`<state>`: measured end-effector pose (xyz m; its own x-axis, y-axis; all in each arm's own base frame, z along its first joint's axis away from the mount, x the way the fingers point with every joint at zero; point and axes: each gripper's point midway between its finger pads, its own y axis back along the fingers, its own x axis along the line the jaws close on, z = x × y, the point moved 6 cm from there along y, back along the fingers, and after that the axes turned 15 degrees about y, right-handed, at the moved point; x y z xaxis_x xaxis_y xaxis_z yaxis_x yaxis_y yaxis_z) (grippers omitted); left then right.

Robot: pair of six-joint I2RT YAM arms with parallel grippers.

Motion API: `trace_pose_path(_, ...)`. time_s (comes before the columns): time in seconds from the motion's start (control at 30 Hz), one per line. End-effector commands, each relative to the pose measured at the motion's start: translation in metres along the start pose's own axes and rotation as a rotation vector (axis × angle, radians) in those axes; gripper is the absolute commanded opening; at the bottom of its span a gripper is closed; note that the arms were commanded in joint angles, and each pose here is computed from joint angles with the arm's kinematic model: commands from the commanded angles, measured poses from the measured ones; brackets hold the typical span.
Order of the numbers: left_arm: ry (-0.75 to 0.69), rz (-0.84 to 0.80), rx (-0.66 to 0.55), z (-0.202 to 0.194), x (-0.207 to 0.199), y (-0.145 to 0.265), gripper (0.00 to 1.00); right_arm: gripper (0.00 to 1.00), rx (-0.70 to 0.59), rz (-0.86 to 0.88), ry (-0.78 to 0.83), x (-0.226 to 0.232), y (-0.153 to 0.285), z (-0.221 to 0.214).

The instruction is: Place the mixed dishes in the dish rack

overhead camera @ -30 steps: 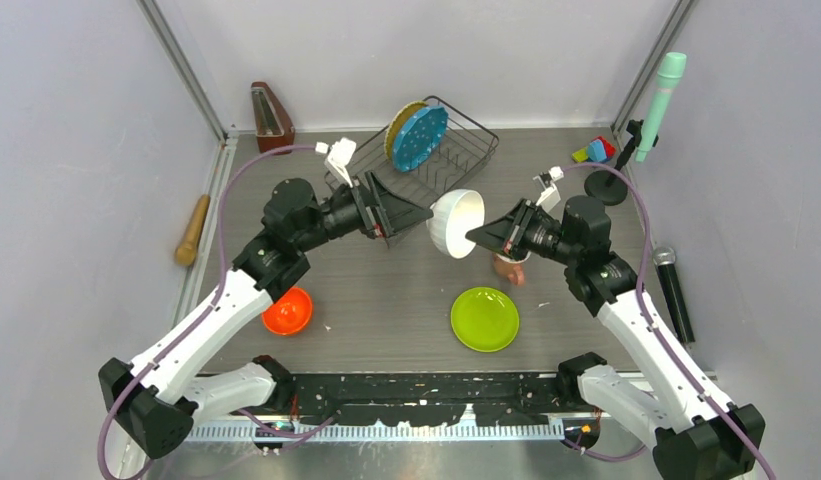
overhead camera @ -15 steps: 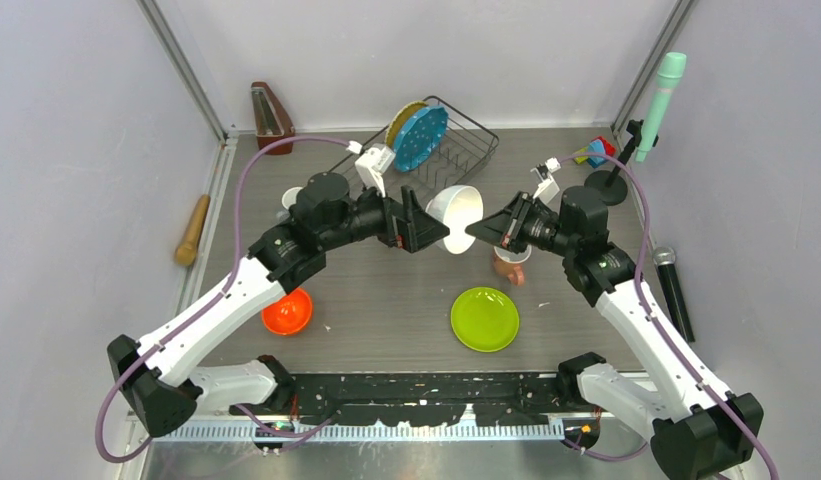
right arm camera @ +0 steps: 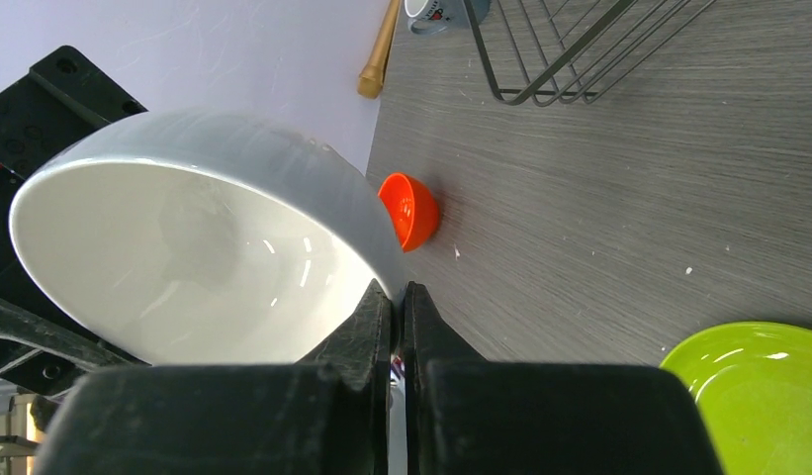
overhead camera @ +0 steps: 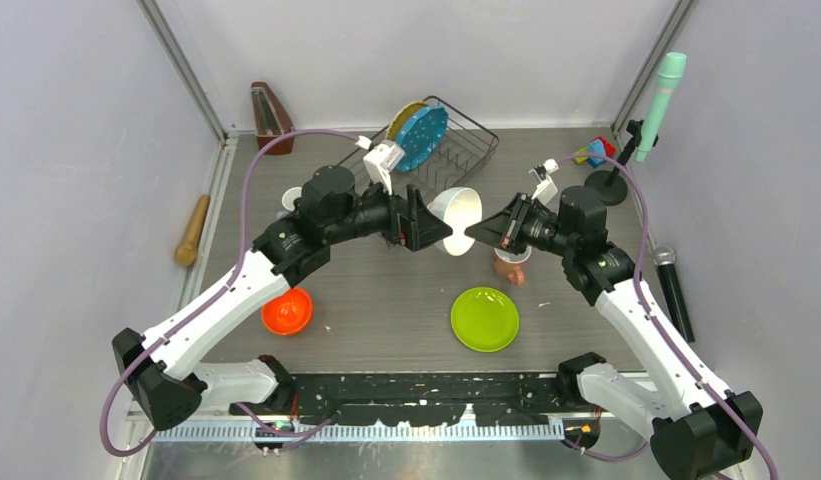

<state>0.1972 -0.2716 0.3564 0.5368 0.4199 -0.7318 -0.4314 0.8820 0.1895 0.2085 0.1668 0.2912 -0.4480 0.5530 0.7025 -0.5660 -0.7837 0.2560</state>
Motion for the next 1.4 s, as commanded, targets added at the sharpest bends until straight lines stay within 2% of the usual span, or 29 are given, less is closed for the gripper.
trace_pose_path(0.0, -0.023, -0.056, -0.005, 0.008, -0.015, 0.004, 0.85, 0.00, -0.089, 0.128, 0.099, 0.037, 0.013, 0.026)
trace_pose_path(0.27, 0.012, -0.071, 0.036, 0.005, -0.019, 0.001, 0.59, 0.00, -0.086, 0.130, 0.096, 0.037, 0.014, 0.026)
trace_pose_path(0.33, 0.007, -0.072, 0.020, 0.007, -0.020, 0.003, 0.42, 0.03, -0.088, 0.126, 0.096, 0.037, 0.014, 0.026)
trace_pose_path(0.37, 0.003, -0.068, 0.010, 0.009, -0.020, 0.004, 0.33, 0.08, -0.088, 0.123, 0.095, 0.036, 0.013, 0.026)
trace_pose_path(0.4, -0.002, -0.064, 0.003, 0.010, -0.020, 0.005, 0.22, 0.24, -0.088, 0.121, 0.097, 0.036, 0.013, 0.026)
trace_pose_path(0.43, -0.007, -0.055, -0.005, 0.011, -0.020, 0.006, 0.10, 0.33, -0.089, 0.112, 0.096, 0.035, 0.013, 0.026)
trace_pose_path(0.47, -0.013, -0.044, -0.013, 0.012, -0.019, 0.006, 0.01, 0.52, -0.091, 0.103, 0.099, 0.033, 0.012, 0.026)
trace_pose_path(0.53, -0.025, -0.015, -0.024, 0.015, -0.016, 0.006, 0.00, 0.66, -0.094, 0.072, 0.100, 0.029, 0.011, 0.026)
trace_pose_path(0.6, -0.043, 0.008, -0.032, 0.018, -0.014, 0.006, 0.00, 0.73, -0.097, 0.027, 0.096, 0.023, 0.010, 0.026)
trace_pose_path(0.73, -0.099, 0.092, -0.070, 0.028, -0.007, 0.006, 0.00, 0.80, -0.094, -0.048, 0.096, 0.013, 0.007, 0.027)
trace_pose_path(0.9, -0.266, 0.308, -0.151, 0.058, 0.010, 0.010, 0.00, 0.82, -0.097, -0.145, 0.135, 0.005, 0.013, 0.029)
trace_pose_path(1.07, -0.511, 0.601, -0.203, 0.094, 0.041, 0.003, 0.00, 0.82, -0.108, -0.216, 0.173, 0.000, 0.023, 0.027)
trace_pose_path(1.2, -0.761, 0.847, -0.105, 0.111, 0.078, -0.016, 0.00, 0.81, -0.111, -0.239, 0.193, 0.000, 0.030, 0.026)
trace_pose_path(1.37, -0.930, 1.063, 0.005, 0.120, 0.113, -0.040, 0.00, 0.81, -0.118, -0.303, 0.212, -0.004, 0.038, 0.024)
